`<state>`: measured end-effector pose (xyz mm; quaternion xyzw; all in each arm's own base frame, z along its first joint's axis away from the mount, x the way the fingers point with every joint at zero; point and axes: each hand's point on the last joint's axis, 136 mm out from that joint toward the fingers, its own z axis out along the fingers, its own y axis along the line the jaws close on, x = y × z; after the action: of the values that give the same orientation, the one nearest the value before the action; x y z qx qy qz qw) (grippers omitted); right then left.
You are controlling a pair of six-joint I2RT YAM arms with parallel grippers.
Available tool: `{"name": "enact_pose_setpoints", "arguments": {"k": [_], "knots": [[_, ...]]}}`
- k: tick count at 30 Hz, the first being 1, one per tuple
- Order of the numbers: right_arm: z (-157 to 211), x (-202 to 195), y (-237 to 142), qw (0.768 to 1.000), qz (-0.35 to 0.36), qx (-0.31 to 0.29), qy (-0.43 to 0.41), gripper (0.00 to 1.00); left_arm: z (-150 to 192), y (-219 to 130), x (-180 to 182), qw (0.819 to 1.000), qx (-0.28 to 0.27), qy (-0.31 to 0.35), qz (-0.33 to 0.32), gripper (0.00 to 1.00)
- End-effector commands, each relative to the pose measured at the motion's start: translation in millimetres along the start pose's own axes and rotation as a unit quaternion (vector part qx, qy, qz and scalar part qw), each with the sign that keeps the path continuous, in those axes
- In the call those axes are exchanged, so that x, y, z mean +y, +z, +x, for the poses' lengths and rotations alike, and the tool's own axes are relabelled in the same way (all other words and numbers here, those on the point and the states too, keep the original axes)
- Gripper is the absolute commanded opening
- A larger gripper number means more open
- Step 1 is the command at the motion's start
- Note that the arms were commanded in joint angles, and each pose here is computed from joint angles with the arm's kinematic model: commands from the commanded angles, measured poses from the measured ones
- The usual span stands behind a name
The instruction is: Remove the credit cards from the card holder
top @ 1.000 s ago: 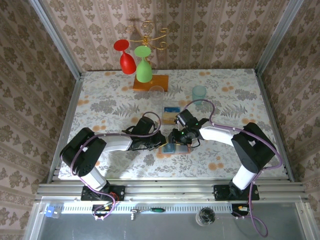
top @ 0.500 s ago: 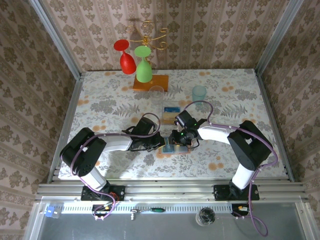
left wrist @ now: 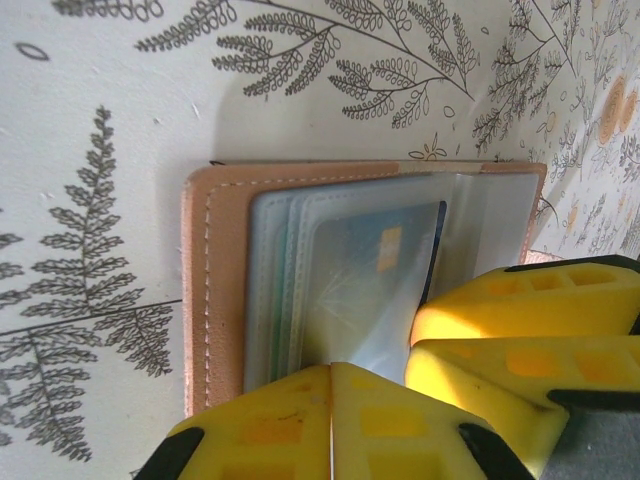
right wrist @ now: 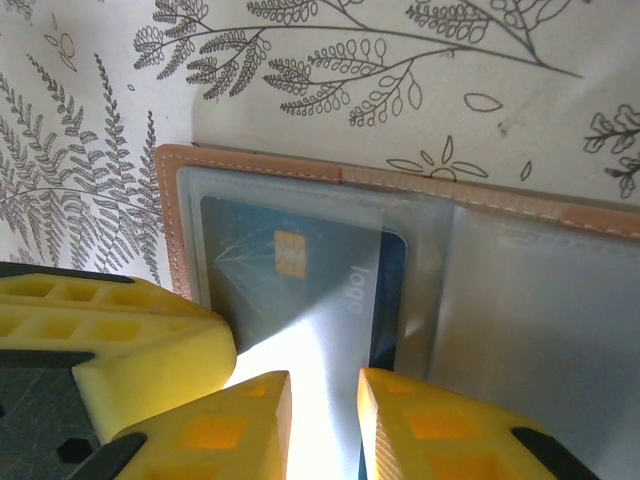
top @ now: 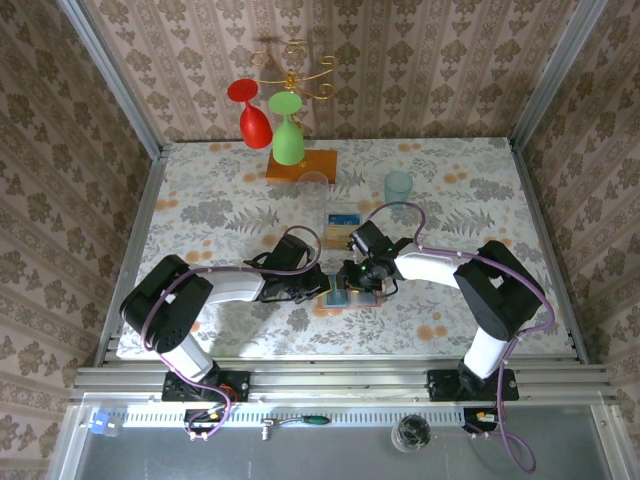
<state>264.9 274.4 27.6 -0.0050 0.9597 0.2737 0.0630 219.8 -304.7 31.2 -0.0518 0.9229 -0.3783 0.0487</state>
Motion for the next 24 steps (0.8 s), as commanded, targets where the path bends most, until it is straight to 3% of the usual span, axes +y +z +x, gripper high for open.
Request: {"name": "enact_pose_setpoints", "arguments": {"k": [1, 15, 24], "knots": [[7, -9, 2, 1.000, 0.024, 0.011, 0.002, 0.29, 5, 4, 13, 1.000, 0.009, 0.002, -0.027, 0.09], [2, -12, -14, 0.998, 0.060, -0.004, -0.022, 0.31, 6, 3, 14, 1.000, 0.009, 0.001, -0.030, 0.10], [-2, -3, -23, 0.999, 0.045, -0.017, -0.025, 0.31, -1, -6, 4, 1.000, -0.009, 0.012, -0.019, 0.11]]}}
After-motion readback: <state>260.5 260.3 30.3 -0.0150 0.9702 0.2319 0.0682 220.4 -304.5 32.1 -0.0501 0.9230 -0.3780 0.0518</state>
